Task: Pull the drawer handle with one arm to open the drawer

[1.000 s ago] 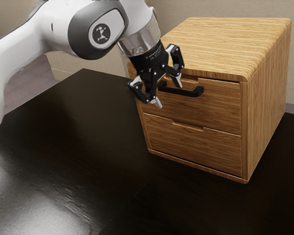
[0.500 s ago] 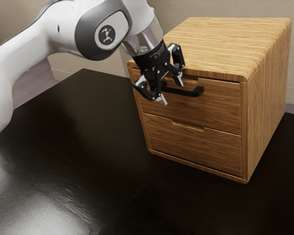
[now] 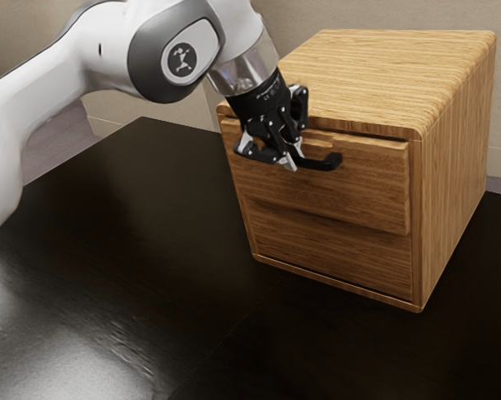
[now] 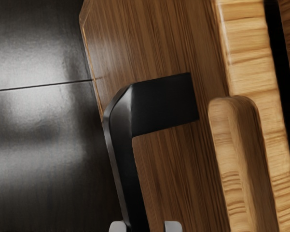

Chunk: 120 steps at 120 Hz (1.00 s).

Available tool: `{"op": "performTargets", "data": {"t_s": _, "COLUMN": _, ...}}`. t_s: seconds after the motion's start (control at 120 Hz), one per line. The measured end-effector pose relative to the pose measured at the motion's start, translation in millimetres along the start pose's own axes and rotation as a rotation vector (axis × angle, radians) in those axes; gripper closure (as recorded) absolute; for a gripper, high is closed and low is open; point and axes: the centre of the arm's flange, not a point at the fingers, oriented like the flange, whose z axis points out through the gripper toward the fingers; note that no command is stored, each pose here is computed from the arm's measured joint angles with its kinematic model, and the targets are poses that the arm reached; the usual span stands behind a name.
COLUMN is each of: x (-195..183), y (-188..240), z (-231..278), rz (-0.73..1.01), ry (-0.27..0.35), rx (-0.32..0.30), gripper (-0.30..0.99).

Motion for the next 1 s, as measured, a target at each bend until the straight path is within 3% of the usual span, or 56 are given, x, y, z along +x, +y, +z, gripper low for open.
{"op": "performTargets", "data": {"t_s": 0.383, "x": -1, "y": -19, "z": -7, "rz": -0.011, "ry": -0.008, "rx": 0.024, "gripper": 0.79}}
{"op": "performTargets", "data": {"t_s": 1.0, "x": -8, "y": -68, "z": -20, "rz": -0.02, "ry": -0.028, "rx": 0.059, "gripper": 0.79}}
